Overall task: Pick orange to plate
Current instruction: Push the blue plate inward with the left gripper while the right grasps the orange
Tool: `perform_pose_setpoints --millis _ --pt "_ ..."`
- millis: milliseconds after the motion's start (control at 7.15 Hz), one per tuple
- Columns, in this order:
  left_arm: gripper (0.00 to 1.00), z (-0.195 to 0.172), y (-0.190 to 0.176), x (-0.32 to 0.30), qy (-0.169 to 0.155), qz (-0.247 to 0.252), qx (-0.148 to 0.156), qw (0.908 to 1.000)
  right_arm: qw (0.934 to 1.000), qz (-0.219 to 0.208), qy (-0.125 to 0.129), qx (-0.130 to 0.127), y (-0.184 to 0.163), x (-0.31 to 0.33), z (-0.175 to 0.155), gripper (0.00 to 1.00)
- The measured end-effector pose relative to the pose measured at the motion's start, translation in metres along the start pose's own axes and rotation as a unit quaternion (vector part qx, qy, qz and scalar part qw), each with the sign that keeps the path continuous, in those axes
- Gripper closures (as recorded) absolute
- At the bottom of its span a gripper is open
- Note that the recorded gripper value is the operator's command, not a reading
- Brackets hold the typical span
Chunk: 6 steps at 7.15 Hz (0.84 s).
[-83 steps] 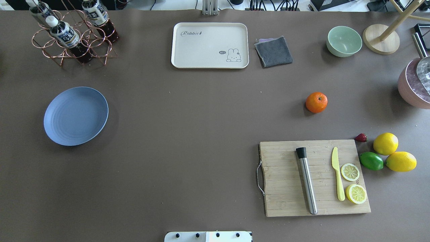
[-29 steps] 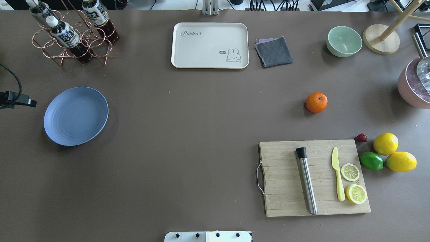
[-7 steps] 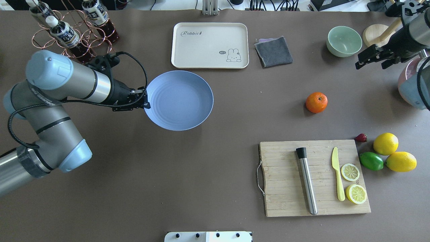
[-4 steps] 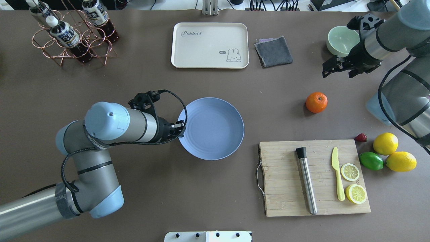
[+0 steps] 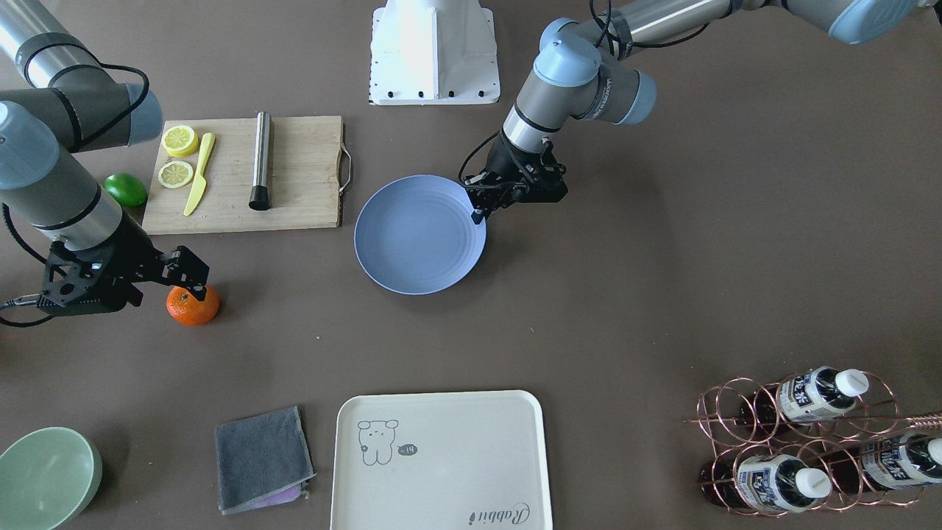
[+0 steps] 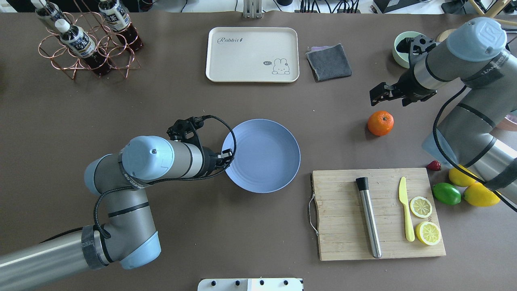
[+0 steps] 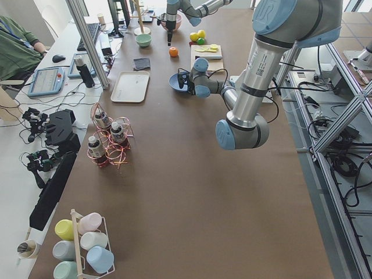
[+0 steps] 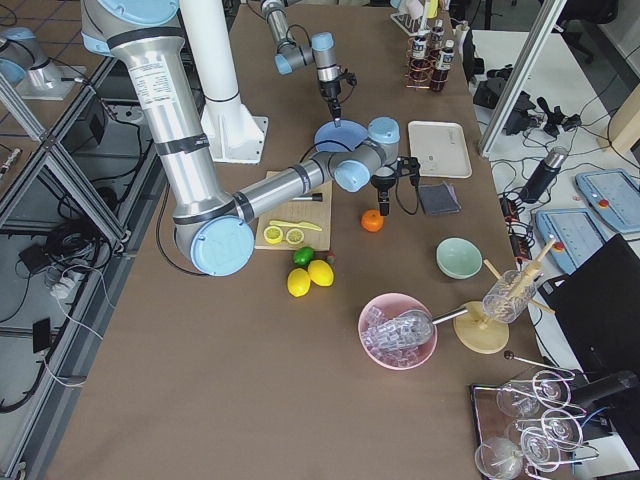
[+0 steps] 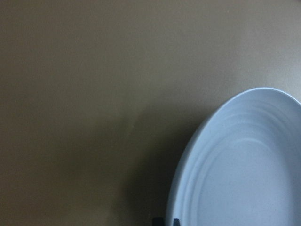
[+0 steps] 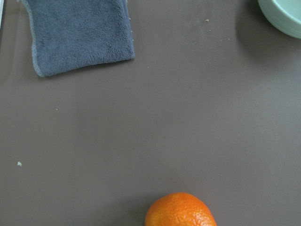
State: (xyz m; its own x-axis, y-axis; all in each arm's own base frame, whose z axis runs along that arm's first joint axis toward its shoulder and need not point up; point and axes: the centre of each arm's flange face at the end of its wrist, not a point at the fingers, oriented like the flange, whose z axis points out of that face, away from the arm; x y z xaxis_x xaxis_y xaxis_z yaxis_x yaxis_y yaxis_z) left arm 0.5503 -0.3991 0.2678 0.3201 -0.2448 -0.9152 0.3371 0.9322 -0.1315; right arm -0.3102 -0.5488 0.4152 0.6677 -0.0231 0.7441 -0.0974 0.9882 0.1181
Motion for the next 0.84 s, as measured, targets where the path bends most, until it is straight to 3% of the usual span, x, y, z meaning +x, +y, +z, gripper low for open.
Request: perform_pose_setpoints --millis 140,420,839 --pt "0.03 0.000 -0.021 -0.005 -0.005 -0.004 0.012 0.9999 1.0000 -0.003 0.005 0.001 0.003 -0.002 0.005 0.00" --pt "0.02 0.009 -0.039 -0.016 -0.018 0.019 0.021 0.9994 0.9999 -0.006 0.012 -0.001 0.010 -0.003 0.014 0.00" --pt "0.02 -0.006 -0.062 -0.012 -0.010 0.025 0.016 0.9995 0.9996 -0.015 0.022 -0.003 0.020 -0.010 0.028 0.00"
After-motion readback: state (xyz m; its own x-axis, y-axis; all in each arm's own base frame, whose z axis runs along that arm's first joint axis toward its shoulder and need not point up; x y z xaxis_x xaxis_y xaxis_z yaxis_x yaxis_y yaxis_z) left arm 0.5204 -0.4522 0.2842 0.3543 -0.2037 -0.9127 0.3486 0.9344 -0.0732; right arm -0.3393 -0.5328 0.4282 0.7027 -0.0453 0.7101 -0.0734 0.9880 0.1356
